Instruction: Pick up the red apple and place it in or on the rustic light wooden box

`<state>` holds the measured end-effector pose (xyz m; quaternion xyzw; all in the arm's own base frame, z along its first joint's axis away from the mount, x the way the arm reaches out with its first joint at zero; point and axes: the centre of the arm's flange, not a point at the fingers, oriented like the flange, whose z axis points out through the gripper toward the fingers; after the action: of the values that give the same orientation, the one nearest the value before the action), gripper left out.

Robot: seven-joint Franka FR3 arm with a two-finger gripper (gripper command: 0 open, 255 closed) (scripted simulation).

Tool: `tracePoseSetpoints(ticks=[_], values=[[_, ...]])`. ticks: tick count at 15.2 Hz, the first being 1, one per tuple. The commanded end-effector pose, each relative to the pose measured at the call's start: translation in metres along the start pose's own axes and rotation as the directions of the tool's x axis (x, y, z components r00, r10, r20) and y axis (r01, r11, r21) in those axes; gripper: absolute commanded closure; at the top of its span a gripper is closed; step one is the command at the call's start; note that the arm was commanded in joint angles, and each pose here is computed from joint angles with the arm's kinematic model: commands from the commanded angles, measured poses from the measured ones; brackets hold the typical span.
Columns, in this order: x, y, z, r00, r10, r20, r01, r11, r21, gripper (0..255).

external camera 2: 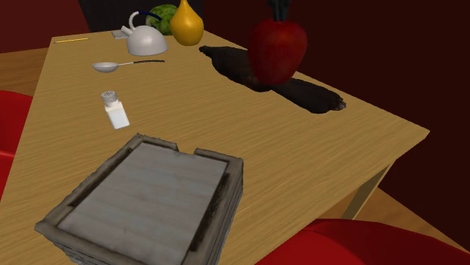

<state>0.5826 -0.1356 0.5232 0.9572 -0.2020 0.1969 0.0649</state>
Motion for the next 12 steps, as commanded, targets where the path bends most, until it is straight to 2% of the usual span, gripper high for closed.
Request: tracePoseSetpoints(ticks=[1,6,12], values=[[0.005,0.001,-0.010,1.000,0.000,0.000,0.000,1.000,0.000,255],[0.015,0.002,-0.031,1.000,0.000,0.000,0.000,1.000,0.000,255],[-0.049,0.000,-0.078,1.000,0.000,0.000,0.000,1.000,0.000,255]])
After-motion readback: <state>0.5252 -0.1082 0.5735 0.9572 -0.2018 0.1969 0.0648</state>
